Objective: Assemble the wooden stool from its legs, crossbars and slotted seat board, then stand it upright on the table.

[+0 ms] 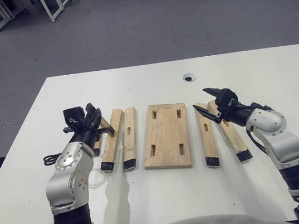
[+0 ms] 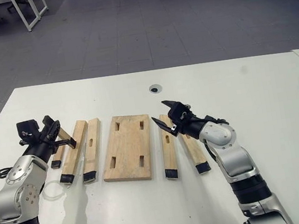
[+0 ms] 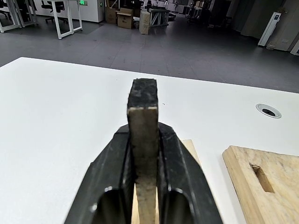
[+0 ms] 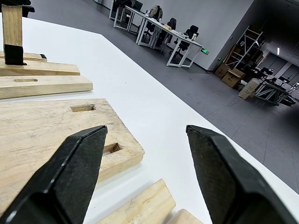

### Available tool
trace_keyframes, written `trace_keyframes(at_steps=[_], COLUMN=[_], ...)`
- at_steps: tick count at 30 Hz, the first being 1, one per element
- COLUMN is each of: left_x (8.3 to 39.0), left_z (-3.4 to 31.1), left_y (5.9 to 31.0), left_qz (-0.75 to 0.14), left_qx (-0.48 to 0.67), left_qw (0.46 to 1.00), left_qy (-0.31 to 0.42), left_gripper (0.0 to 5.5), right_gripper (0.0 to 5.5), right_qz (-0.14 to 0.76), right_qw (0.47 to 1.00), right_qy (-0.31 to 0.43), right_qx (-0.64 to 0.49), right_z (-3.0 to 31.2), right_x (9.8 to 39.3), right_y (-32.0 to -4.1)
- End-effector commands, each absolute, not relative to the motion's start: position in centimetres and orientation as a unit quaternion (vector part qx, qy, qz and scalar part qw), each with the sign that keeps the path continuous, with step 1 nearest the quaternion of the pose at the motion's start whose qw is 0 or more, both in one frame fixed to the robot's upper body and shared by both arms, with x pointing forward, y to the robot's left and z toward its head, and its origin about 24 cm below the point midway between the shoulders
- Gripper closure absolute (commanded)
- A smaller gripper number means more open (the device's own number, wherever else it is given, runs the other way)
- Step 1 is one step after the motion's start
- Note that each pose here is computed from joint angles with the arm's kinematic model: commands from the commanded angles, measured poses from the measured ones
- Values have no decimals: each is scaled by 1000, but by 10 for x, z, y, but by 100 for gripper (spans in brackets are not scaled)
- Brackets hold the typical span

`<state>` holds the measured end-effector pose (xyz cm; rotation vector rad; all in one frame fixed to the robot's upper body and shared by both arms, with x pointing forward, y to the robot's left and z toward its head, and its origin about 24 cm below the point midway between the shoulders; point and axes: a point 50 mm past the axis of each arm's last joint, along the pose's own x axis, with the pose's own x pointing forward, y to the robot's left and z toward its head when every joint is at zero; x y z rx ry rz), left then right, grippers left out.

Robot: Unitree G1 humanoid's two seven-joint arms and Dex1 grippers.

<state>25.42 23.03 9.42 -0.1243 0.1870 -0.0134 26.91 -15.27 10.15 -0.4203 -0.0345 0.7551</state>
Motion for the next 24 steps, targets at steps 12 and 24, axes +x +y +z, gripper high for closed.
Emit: trace_keyframes(at_steps=[12, 24], left_x=[254, 237], left_z=[64, 49], left_y=[247, 229], left_qz=[-15, 12], left_qx=[-39, -17], left_qw=[987, 992], left_qy=[156, 123], left_gripper=[507, 507], right_gripper=[239, 239], right_qz=[361, 355], right_qw=[909, 911], right_qy=[-12, -16], right_qx=[-210, -209], right_z=[104, 104], right_x=[268, 269], right_y=[-157, -156])
